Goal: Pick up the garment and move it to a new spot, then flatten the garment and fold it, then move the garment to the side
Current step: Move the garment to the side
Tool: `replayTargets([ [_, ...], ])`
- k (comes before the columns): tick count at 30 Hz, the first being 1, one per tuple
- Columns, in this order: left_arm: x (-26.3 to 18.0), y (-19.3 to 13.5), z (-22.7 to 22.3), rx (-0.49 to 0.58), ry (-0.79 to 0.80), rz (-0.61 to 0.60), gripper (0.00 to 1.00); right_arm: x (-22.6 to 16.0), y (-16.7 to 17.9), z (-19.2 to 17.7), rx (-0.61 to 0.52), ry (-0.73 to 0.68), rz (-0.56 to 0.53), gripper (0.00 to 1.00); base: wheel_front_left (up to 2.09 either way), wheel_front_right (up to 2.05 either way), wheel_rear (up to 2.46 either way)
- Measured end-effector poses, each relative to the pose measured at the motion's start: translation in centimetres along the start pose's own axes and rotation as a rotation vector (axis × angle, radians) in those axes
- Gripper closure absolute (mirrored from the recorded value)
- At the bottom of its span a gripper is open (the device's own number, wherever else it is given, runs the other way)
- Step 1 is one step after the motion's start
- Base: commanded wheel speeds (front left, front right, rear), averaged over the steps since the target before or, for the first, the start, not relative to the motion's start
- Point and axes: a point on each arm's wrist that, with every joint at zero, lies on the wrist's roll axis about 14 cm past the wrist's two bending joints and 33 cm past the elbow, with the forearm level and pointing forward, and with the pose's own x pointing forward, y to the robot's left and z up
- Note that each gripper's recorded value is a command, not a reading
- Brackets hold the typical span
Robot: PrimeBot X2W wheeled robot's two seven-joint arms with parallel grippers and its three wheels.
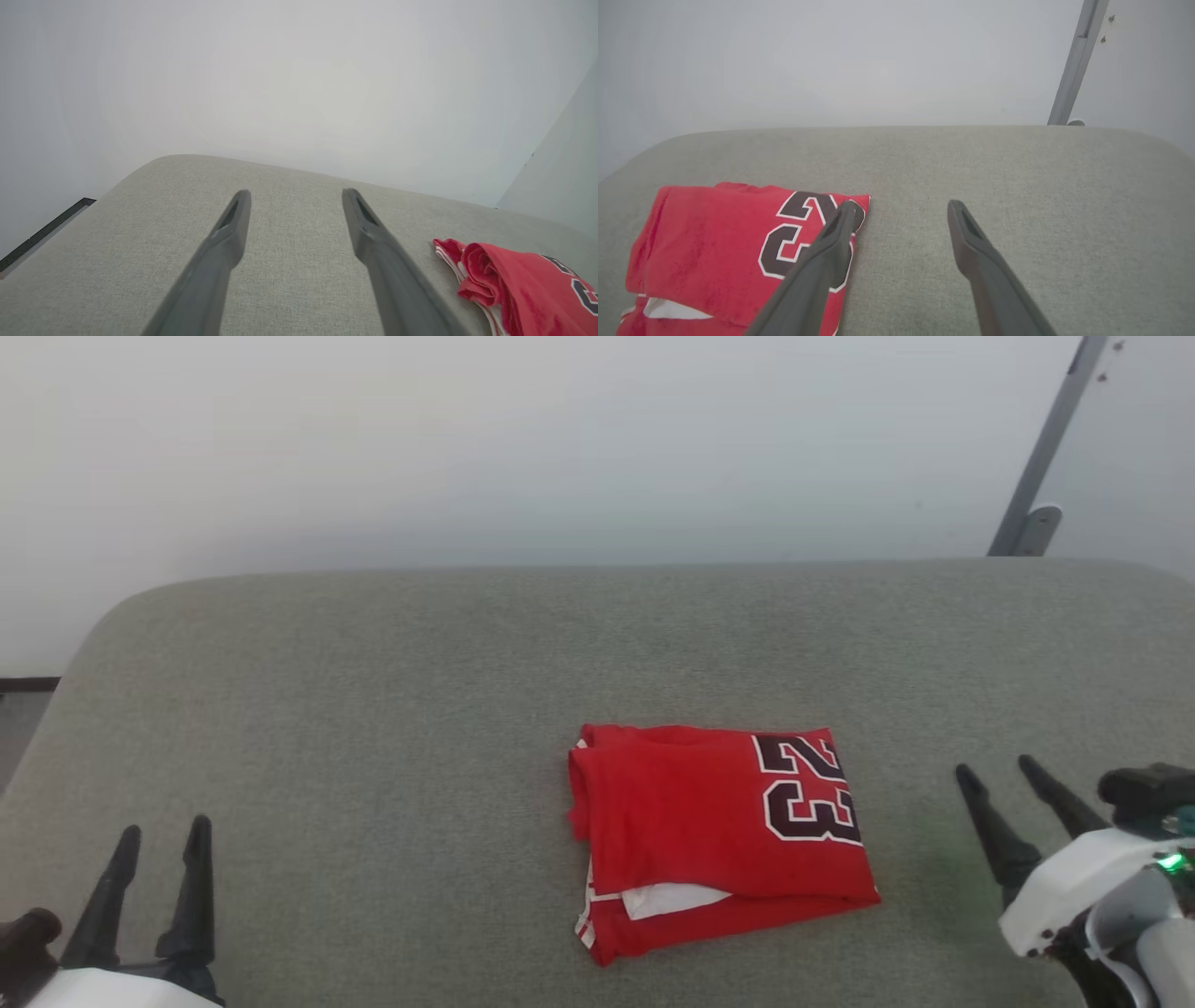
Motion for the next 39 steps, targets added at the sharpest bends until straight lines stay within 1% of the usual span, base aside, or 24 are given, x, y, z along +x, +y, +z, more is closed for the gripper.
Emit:
replayTargets([
  [6,-0.9,0.4,-0.3,-0.023,0.003,0.026,0.0,1.6,2.8,-2.3,0.009,0.163,0.087,0.0,0.0,0.0,0.0],
  [9,-1.5,0.4,-0.7,-0.029,0.015,0.031,0.0,2.4,3.9,-3.2,-0.005,0.253,0.127,0.0,0.0,0.0,0.0],
  [15,-1.8,0.8,-1.4,-0.036,0.033,0.055,0.0,4.1,4.7,-5.6,-0.042,0.473,0.169,0.0,0.0,0.0,0.0],
  [17,-2.0,1.0,-1.8,-0.039,0.044,0.067,0.0,4.5,4.5,-6.6,-0.067,0.557,0.173,0.0,0.0,0.0,0.0],
  [23,-2.1,1.3,-2.7,-0.043,0.071,0.089,0.0,5.2,4.9,-9.4,-0.098,0.803,0.201,0.0,0.0,0.0,0.0],
  [27,-1.8,1.5,-3.3,-0.047,0.088,0.104,0.0,5.2,5.3,-11.2,-0.072,0.968,0.217,0.0,0.0,0.0,0.0],
  [31,-1.6,1.6,-3.9,-0.052,0.101,0.119,0.0,5.4,5.7,-12.3,-0.079,1.099,0.239,0.0,0.0,0.0,0.0],
  [32,-1.5,1.6,-4.0,-0.053,0.103,0.123,0.0,5.3,5.8,-12.5,-0.092,1.124,0.248,0.25,0.0,0.0,0.0],
  [33,-1.4,1.7,-4.0,-0.053,0.104,0.126,0.0,5.4,5.9,-12.6,-0.095,1.137,0.253,0.25,0.0,0.0,0.0],
  [34,-1.4,1.7,-4.1,-0.053,0.107,0.128,0.0,5.5,6.0,-12.7,-0.1,1.143,0.262,0.64,0.0,0.0,0.0],
  [35,-1.3,1.8,-4.3,-0.054,0.11,0.132,0.0,5.5,6.1,-12.8,-0.115,1.151,0.269,1.0,0.0,0.0,0.0],
  [39,-1.1,1.8,-4.6,-0.057,0.119,0.138,0.0,6.0,6.4,-12.9,-0.1,1.149,0.287,1.0,0.0,0.0,0.0],
])
